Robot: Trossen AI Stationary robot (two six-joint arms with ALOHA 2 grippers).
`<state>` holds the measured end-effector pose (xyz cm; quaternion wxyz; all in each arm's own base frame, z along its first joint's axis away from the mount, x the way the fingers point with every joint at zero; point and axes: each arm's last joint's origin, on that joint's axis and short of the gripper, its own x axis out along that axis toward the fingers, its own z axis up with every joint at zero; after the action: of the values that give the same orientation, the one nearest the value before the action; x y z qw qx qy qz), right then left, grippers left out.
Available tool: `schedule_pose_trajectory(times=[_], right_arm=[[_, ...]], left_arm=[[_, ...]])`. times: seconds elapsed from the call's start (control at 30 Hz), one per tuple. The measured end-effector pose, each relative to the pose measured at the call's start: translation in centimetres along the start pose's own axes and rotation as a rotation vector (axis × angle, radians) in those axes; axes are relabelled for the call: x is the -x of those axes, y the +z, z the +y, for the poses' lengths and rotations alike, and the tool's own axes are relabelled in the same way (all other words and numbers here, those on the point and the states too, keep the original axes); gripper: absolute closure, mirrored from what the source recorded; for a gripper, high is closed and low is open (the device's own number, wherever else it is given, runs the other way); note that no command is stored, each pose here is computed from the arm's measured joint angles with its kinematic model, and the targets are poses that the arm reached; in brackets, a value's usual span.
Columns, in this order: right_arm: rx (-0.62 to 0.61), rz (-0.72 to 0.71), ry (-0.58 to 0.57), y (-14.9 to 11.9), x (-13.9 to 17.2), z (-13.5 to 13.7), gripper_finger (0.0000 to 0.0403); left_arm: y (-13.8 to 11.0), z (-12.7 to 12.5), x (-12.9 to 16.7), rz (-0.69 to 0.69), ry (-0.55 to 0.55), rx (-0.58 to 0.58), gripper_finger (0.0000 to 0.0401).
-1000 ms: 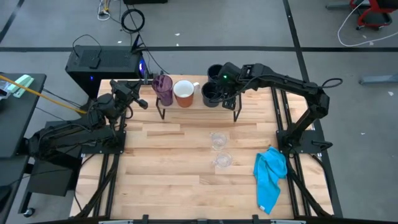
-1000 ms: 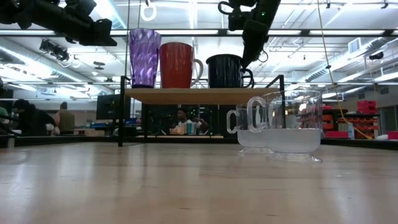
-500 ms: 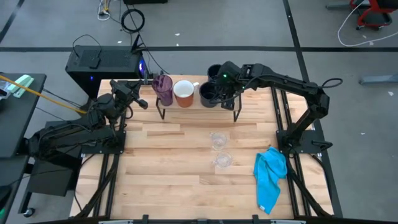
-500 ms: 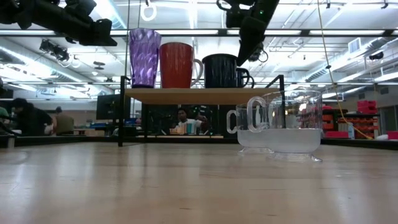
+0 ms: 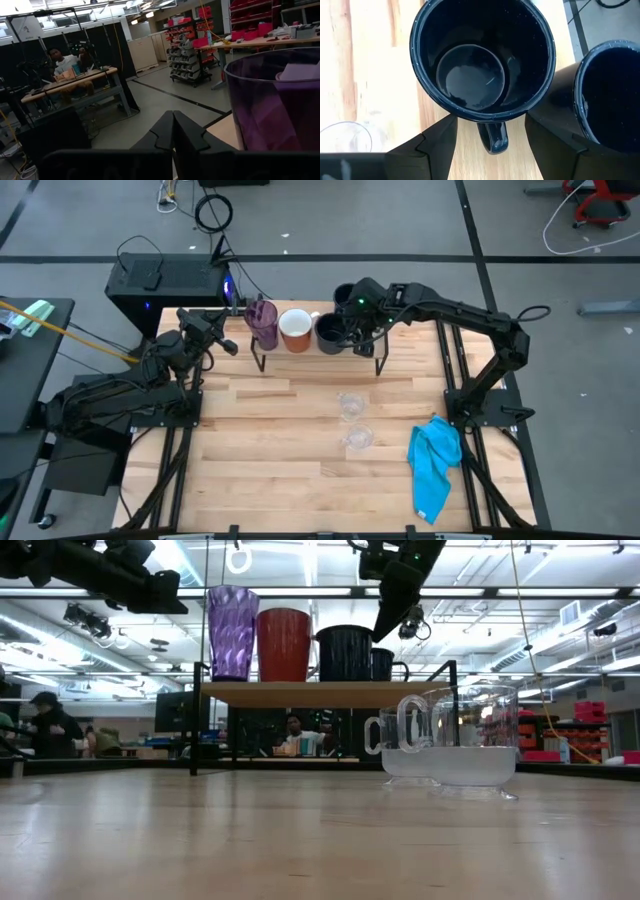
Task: Stack small to large cups/mugs on shelf
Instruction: Adjust the dark blue mugs on the shelf
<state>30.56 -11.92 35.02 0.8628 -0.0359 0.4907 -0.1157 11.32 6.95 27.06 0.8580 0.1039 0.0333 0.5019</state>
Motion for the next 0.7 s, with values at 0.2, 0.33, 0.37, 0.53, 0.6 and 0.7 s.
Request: schedule_pose_trajectory(times=[0.2,0.33,0.37,0.53,0.6,0.7], right_arm=[[0.014,-0.02,0.004,0.29,-0.01,0.39,0.0163],[0.016,-0.026,0.002,0.35,-0.01,0.38,0.0163],[0.016,-0.027,-0.001,0.37,-0.01,0.37,0.0163],[0.019,-0.042,-0.005,0.51,0.0,0.33,0.0163],[0.018,-0.041,-0.004,0.5,0.0,0.33,0.0163],[0.016,-0.04,-0.004,0.49,0.0,0.33,0.0163]], left_arm=[[0.0,0.0,0.0,0.0,0.0,0.001,0.0378],[0.0,0.0,0.0,0.0,0.0,0.001,0.0385],[0.0,0.0,0.0,0.0,-0.001,0.001,0.0387],[0.0,0.0,0.0,0.0,0.0,0.001,0.0387],[0.01,0.0,0.01,-0.001,-0.001,0.0,0.0384],[0.0,0.0,0.0,0.0,0.0,0.0,0.0378]])
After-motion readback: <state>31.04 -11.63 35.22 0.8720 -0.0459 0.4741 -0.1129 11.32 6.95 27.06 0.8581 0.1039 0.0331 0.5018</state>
